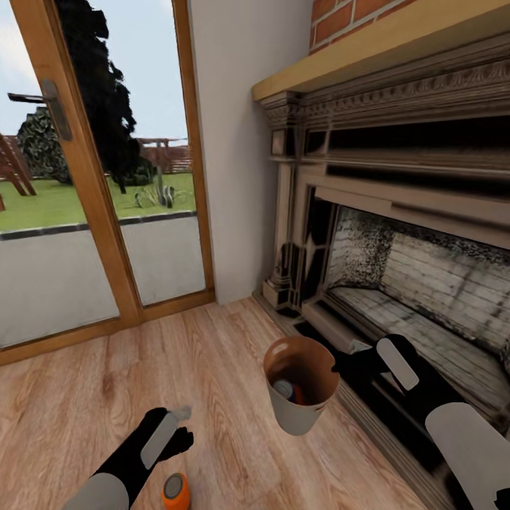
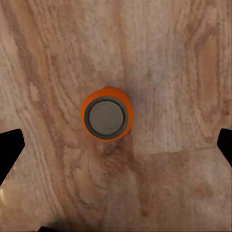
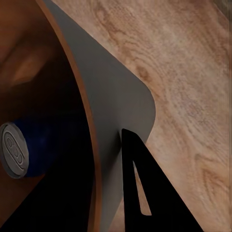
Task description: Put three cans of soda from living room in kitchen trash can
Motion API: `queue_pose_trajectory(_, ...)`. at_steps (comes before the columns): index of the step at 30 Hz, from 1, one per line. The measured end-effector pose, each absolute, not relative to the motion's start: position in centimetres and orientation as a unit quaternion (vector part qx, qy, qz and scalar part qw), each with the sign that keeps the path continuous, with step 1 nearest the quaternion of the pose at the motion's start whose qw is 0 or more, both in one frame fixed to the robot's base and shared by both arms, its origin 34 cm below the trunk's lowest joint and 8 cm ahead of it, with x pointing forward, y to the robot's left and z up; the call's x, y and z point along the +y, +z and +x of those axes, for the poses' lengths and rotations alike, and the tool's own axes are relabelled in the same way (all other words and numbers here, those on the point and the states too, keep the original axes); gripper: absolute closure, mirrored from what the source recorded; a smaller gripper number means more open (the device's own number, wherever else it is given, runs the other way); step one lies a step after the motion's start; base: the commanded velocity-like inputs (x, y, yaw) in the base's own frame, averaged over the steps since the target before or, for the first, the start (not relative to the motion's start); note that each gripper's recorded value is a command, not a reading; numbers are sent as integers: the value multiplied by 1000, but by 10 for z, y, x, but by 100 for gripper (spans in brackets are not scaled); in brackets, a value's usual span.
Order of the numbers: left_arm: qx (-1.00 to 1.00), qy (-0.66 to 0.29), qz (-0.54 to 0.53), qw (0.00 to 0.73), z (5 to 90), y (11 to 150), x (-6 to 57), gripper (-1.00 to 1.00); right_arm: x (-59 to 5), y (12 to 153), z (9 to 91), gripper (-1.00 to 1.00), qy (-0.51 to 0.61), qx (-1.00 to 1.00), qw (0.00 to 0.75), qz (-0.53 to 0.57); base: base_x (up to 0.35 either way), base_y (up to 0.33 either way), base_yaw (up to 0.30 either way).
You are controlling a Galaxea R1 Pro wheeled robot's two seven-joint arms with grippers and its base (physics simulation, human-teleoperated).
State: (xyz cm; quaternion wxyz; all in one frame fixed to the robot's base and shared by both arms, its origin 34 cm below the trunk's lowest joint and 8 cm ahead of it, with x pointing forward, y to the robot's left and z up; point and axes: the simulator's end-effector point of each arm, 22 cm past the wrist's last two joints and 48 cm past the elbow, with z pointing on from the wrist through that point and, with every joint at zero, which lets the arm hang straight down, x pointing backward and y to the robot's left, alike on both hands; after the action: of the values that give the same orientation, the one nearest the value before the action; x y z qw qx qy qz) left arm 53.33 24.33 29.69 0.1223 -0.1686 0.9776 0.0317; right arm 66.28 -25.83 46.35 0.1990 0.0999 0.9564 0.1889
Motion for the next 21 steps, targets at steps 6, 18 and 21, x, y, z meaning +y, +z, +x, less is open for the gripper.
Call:
queue_pose_trajectory(6, 974, 40, -162, 151, 542, 285, 247, -100, -256, 456, 663, 100, 192, 957, 192, 101, 0, 0, 0)
queue_pose_trajectory(18, 981, 27, -159, 106, 517, 243, 252, -100, -256, 451, 671, 100, 191, 958, 196, 87, 0, 0, 0)
queue_pose_trajectory(21, 982, 26, -159, 101, 514, 237, 251, -100, -261, 450, 673, 100, 190, 957, 199, 87, 0, 0, 0)
